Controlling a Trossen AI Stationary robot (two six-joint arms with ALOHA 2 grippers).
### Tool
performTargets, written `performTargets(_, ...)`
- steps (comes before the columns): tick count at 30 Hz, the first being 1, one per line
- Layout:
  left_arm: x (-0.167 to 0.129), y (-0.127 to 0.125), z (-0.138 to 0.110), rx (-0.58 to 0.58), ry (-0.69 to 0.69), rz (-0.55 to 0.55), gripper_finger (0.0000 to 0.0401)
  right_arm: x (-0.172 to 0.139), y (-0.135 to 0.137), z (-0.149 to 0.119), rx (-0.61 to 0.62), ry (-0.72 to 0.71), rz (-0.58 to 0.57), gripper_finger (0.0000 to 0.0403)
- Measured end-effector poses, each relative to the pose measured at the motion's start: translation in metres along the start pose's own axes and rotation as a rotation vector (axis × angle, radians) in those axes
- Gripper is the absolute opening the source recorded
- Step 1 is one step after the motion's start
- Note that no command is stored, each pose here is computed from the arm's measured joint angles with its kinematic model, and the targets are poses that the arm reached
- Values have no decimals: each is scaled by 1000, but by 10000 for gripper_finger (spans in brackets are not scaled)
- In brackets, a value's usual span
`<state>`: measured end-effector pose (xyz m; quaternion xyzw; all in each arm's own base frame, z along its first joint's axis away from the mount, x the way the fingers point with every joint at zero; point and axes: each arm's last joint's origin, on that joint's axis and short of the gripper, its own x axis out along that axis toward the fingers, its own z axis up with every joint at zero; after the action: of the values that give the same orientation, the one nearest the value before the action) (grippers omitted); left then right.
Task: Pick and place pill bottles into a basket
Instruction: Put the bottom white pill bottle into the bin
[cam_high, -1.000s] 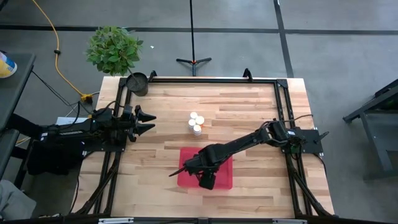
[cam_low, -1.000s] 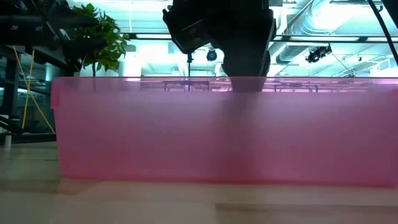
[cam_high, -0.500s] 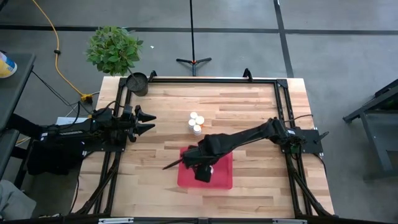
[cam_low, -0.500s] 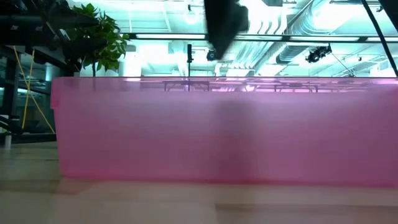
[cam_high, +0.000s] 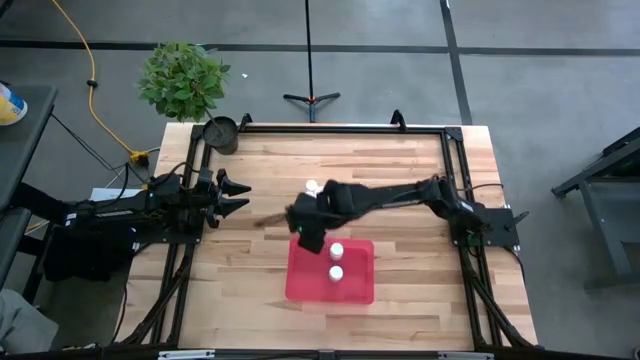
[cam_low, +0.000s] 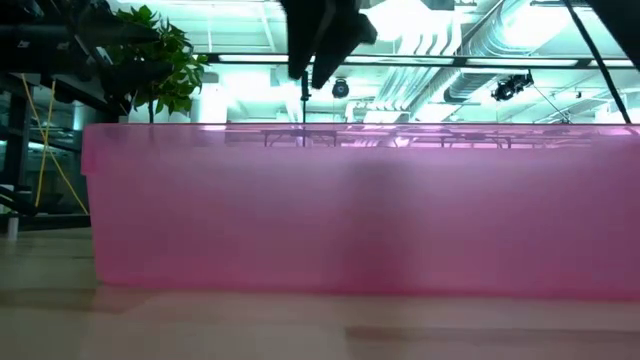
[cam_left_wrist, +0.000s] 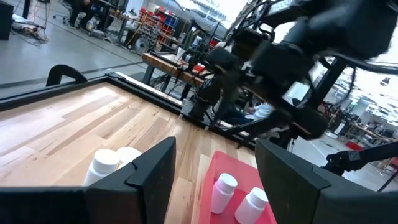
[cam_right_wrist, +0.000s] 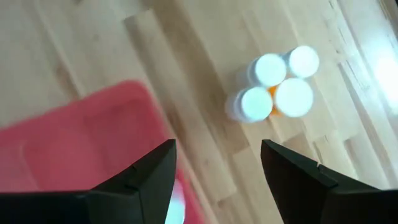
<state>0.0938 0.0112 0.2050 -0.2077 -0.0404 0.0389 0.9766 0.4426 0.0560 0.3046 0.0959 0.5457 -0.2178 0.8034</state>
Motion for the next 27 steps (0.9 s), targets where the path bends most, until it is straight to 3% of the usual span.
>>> performTargets(5,0,0,0,0,-1,0,253,9,-26,19,84,-15,16,234)
performTargets(11,0,0,0,0,-2,1,253,30,-44,33,164,26,87,274)
performTargets(17,0,0,0,-1,-3,0,253,49,-48,32,227,87,103,307)
performTargets(27,0,0,0,-6,-2,0,253,73,-52,22,301,171,73,312)
